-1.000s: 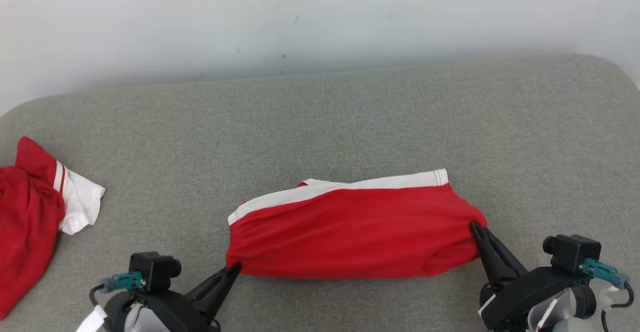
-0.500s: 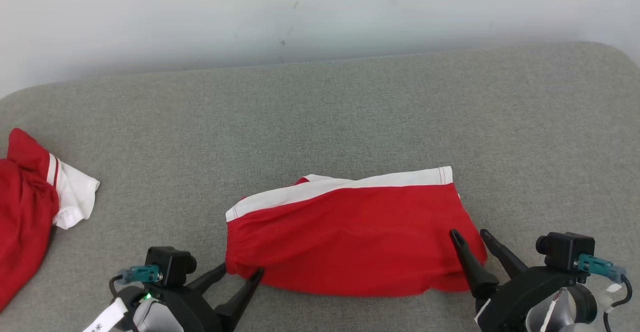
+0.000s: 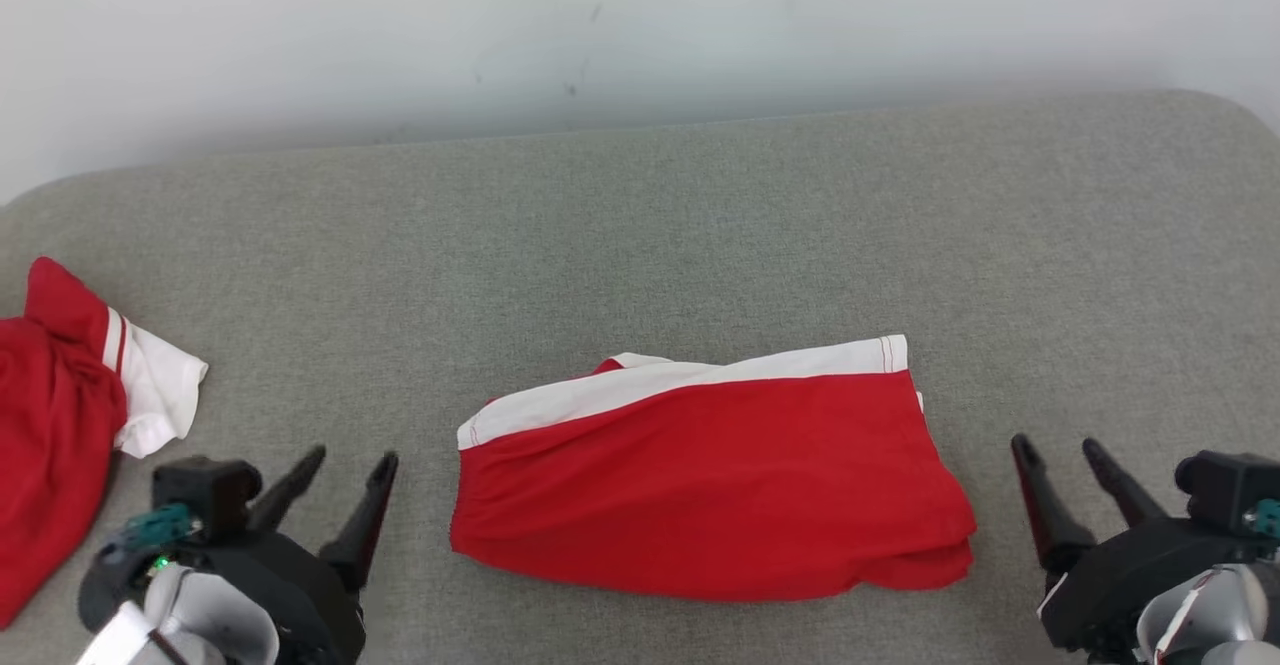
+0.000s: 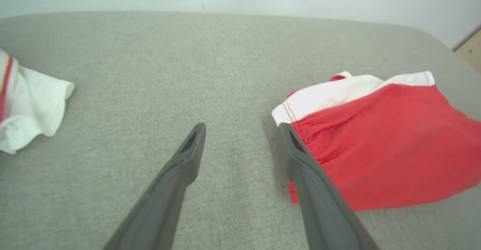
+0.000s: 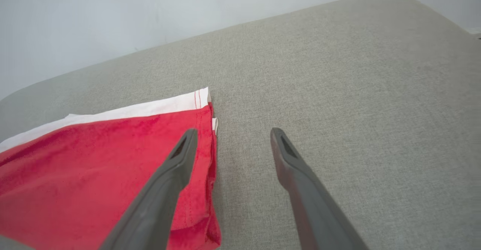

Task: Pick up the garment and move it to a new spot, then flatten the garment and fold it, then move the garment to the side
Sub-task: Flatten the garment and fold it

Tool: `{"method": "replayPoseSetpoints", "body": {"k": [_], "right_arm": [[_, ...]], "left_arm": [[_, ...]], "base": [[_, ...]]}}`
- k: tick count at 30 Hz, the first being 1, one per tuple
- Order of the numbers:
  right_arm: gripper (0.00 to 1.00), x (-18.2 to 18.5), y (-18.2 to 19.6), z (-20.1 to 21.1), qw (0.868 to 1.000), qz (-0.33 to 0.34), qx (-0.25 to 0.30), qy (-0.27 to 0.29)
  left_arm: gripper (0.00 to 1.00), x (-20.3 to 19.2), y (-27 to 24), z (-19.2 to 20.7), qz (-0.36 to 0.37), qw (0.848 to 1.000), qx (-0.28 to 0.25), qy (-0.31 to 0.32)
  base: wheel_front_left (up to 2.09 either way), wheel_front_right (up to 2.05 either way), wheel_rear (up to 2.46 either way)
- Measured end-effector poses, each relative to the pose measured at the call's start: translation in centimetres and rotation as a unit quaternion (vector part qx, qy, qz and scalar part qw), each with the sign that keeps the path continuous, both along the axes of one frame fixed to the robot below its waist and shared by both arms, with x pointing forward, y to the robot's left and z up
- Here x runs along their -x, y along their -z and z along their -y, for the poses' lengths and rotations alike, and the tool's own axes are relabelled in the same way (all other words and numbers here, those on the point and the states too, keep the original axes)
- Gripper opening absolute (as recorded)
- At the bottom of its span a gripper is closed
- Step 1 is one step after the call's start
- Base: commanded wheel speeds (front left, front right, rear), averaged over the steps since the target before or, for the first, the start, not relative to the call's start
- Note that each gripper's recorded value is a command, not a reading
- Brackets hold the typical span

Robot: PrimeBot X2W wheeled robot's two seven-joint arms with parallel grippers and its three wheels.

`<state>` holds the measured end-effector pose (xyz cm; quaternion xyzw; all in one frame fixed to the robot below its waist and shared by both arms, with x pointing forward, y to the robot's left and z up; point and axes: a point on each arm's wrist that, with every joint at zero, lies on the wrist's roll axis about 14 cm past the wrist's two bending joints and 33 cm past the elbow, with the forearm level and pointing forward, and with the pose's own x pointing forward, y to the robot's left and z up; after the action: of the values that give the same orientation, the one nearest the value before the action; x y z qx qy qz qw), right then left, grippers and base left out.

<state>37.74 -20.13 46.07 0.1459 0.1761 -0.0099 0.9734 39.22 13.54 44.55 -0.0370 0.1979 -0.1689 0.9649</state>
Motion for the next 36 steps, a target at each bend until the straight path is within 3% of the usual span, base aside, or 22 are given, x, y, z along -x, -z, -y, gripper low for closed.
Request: {"method": "replayPoseSetpoints", "body": {"k": [5,12,27,36], "right_arm": [[1.0,-1.3,-2.9,0.8,0.996,0.073,-0.023,0.044],[1.0,-1.5,-4.6,0.4,0.989,0.134,-0.024,0.064],[1.0,-0.1,-4.8,0.3,0.978,0.185,-0.007,0.091],[1.0,0.0,-3.7,0.5,0.981,0.17,0.004,0.089]], "left_arm": [[1.0,-0.7,-3.8,-0.2,0.091,0.995,0.036,-0.029],[1.0,0.4,-5.9,-1.3,0.17,0.979,0.072,-0.091],[1.0,2.7,-4.9,-2.0,0.171,0.975,0.061,-0.125],[1.0,3.4,-4.7,-2.4,0.172,0.974,0.062,-0.137]], "base": [[0.0,0.0,0.0],[0.0,0.0,0.0],[0.0,0.0,0.0],[0.0,0.0,0.0]]}}
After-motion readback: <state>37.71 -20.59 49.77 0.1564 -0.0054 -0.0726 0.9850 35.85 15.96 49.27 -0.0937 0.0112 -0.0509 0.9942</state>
